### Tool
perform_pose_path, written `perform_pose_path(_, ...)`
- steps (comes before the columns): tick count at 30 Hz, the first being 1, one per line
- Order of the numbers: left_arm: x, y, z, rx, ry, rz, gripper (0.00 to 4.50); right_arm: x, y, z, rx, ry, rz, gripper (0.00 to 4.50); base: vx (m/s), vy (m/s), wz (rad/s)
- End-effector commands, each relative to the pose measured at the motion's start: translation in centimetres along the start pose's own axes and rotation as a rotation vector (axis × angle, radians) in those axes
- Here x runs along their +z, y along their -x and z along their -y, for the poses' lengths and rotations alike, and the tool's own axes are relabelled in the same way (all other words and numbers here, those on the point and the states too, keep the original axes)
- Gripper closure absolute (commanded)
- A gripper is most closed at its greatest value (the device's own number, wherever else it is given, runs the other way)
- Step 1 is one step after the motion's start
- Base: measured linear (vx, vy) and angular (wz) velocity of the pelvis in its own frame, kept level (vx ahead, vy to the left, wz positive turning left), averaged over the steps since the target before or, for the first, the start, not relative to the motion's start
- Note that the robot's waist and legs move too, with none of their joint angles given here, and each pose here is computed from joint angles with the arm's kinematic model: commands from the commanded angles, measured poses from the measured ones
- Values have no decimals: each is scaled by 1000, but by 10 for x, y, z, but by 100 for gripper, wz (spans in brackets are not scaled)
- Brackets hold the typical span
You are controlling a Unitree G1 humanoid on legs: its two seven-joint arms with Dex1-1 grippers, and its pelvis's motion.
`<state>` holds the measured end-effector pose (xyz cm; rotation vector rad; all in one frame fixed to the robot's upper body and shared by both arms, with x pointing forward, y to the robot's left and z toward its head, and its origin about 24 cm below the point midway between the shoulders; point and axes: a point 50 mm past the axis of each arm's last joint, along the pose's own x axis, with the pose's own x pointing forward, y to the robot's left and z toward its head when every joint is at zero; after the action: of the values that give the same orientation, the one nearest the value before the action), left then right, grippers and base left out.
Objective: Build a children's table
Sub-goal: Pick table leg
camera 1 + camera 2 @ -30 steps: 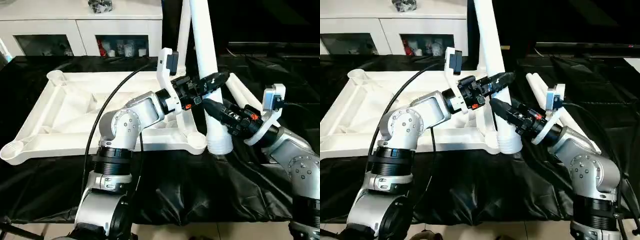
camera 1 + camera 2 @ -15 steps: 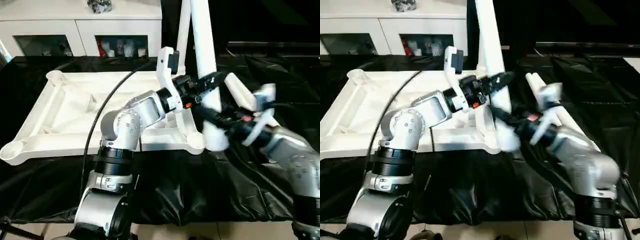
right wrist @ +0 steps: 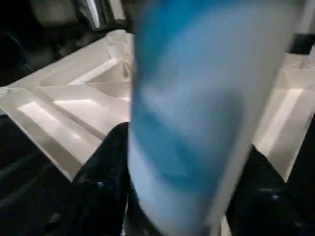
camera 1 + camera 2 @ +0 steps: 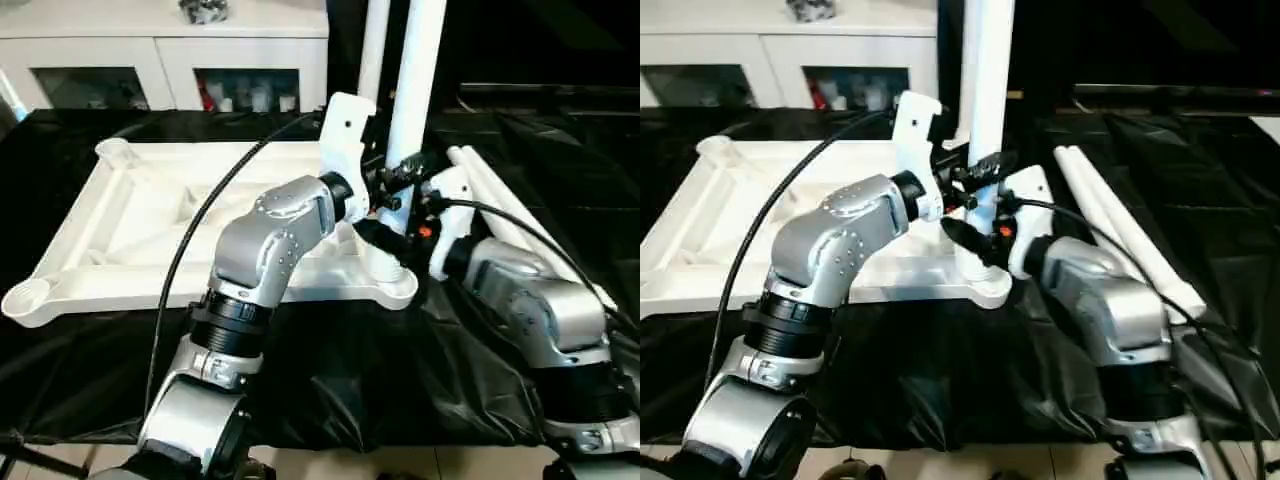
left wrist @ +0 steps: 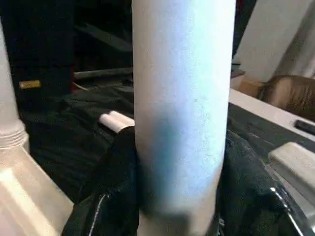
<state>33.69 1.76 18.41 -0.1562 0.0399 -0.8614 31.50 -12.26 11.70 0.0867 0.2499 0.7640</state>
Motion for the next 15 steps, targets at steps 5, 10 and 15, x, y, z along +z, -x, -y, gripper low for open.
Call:
perform_pose_path(5,8,0,0,24,-56,38,262,2,-7,-5,15,2,-1,258,0,0,0)
perform_pose_path(10,8,0,0,10,-56,38,227,3,-7,-6,33,-15,27,259,0,0,0)
perform_pose_path(15,10,1,2,-40,14,62,177,7,-1,-5,89,-23,83,259,0,0,0)
